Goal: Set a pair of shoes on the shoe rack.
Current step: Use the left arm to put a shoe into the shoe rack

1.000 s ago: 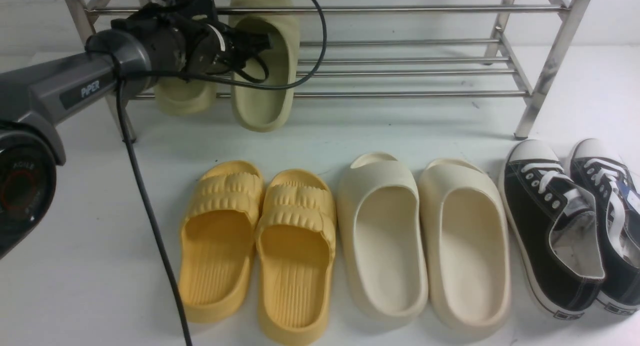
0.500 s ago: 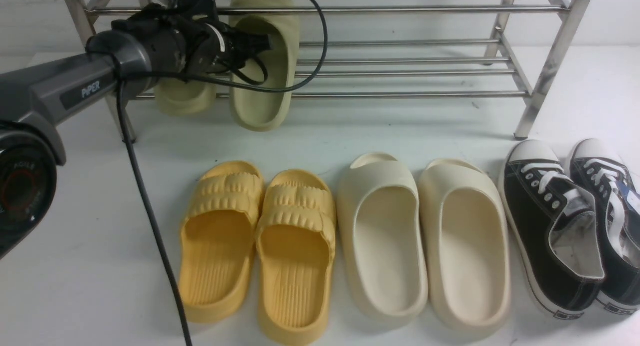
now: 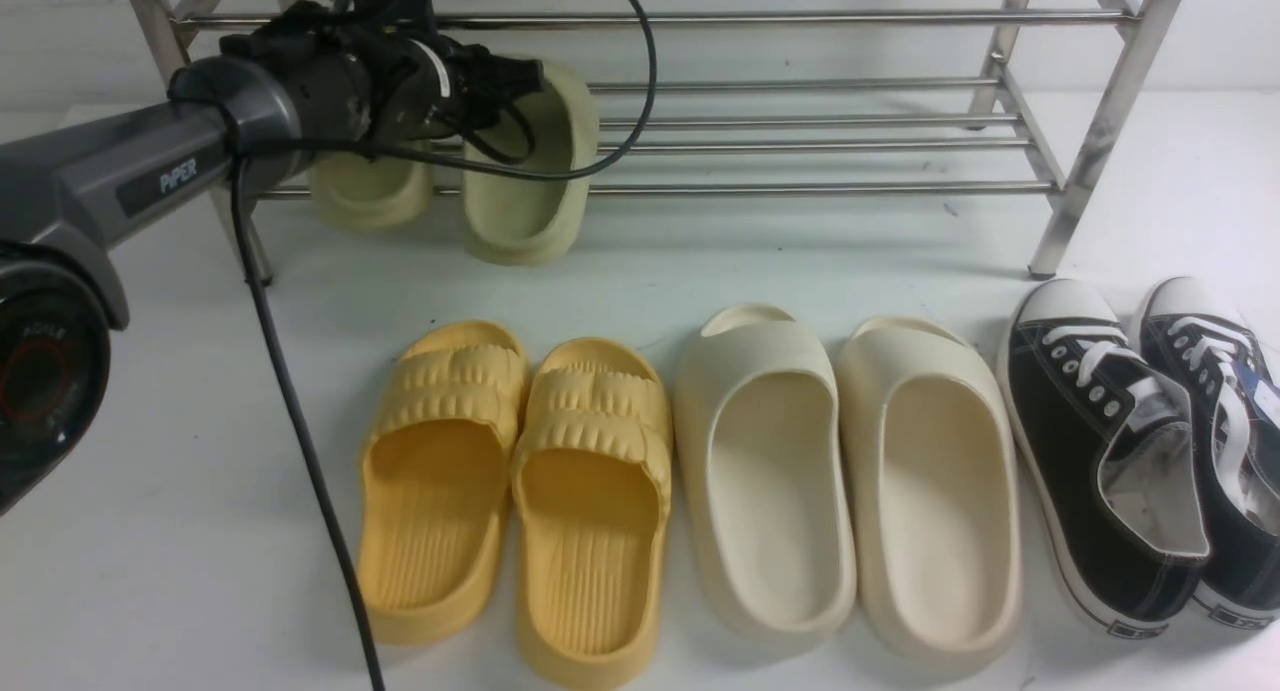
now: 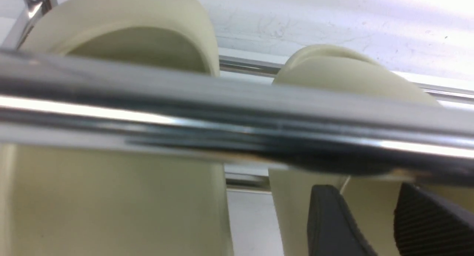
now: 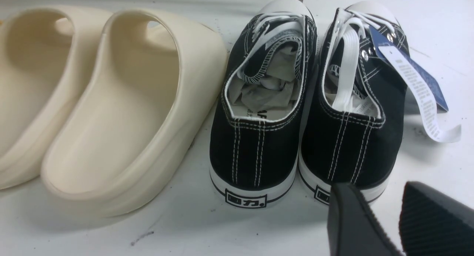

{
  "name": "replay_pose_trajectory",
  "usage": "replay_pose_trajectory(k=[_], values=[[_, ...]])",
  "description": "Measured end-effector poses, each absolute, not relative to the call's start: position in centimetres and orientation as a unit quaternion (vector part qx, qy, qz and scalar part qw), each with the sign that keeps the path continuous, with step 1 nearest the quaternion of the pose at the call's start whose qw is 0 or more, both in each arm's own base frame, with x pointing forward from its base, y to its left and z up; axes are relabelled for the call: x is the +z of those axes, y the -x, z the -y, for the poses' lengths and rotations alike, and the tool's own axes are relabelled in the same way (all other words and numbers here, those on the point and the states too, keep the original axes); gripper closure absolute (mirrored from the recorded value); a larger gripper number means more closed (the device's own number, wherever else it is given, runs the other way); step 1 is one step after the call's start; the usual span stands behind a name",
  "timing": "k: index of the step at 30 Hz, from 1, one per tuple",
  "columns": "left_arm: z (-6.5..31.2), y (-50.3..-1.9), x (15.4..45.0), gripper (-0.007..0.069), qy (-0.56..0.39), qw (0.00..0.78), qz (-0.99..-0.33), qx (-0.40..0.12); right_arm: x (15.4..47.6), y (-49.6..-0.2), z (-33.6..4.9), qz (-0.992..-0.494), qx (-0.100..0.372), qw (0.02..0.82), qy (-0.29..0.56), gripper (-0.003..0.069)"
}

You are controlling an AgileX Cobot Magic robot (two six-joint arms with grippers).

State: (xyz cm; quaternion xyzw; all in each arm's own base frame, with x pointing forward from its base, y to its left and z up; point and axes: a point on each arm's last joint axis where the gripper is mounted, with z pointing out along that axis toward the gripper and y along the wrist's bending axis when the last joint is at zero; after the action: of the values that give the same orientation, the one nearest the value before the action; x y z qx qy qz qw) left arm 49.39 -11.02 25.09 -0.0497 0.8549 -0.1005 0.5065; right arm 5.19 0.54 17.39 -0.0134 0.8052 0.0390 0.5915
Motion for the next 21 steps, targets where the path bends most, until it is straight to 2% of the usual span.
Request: replay_pose_trajectory(k=[5, 13, 17, 21], values=[[10.8, -49.0, 25.8, 0.0355, 0.065, 0.501, -0.857, -0.099, 17.4, -5.2, -0.5, -0.805, 0.039, 0.592, 0.013, 0.0419], [10.5, -46.5, 29.4, 0.0370, 0.090, 0.469, -0.876, -0.066, 17.4, -5.2, -0.5, -0.805, 0.039, 0.592, 0.013, 0.0419], [11.9, -43.3, 31.3, 0.0477, 0.066, 0.410, -0.910, -0.015, 17.4, -5.2, -0.5, -0.805, 0.039, 0.592, 0.013, 0.0419], [13.6, -40.2, 33.1, 0.0573, 0.023, 0.378, -0.925, 0.007, 17.4, -5.2, -0.5, -0.805, 0.039, 0.592, 0.013, 0.0419]])
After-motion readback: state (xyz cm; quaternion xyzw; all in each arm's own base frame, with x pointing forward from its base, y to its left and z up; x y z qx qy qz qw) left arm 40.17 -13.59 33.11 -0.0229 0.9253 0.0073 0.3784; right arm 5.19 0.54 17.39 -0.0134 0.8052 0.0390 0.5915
